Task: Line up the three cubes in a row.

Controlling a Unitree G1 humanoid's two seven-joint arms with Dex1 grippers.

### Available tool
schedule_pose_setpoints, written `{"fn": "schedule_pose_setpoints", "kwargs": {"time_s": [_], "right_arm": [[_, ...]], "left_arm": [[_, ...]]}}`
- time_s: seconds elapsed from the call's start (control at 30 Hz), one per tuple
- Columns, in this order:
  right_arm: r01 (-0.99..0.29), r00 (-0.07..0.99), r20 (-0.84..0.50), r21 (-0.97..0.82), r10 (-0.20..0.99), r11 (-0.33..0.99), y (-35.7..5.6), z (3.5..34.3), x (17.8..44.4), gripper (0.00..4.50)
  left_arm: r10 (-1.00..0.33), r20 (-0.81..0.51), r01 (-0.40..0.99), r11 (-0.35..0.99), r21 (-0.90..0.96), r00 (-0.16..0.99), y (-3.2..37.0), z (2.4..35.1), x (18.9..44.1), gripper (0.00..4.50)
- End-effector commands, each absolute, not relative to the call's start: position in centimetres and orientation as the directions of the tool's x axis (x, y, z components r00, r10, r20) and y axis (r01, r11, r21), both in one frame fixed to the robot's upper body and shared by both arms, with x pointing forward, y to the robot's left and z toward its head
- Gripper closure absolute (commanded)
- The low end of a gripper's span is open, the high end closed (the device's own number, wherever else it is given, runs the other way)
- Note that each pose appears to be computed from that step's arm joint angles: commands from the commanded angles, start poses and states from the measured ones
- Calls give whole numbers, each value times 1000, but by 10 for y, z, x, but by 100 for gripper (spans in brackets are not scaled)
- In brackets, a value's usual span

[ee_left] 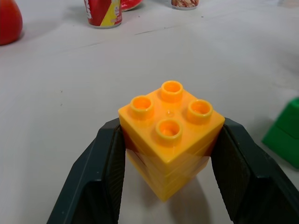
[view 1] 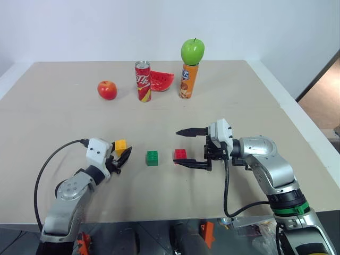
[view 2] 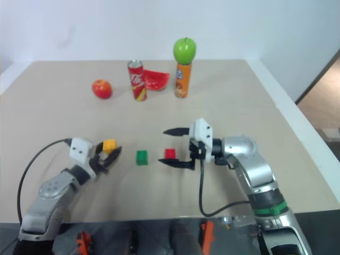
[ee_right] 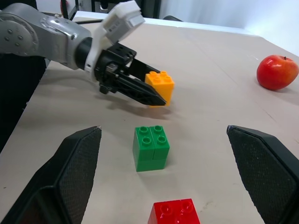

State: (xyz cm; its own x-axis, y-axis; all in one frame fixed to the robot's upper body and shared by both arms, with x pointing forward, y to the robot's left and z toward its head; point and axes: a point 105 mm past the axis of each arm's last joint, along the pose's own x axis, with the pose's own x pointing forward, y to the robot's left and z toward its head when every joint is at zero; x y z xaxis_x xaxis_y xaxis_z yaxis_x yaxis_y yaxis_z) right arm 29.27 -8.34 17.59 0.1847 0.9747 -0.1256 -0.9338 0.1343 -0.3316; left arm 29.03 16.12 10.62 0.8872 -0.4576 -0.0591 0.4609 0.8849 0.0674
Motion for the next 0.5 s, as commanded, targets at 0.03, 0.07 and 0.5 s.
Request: {"fn": "schedule_pose_setpoints", "kwargs": {"time_s": [0.03,0.07,0.5], "right_arm": [[-917,181,-108,-378,978,128,-84,187,289,0],[-917,180,-109,-378,978,127,-84,187,289,0],[-919,176,-115,-374,978,122,-84,187,289,0]], "left_arm": [[-467,-22,467,879,101,884,161,118,287,206],[-467,-24,467,879,97,884,161,117,286,206],[-525,-76,531,839,121,847,164,108,287,206]]}}
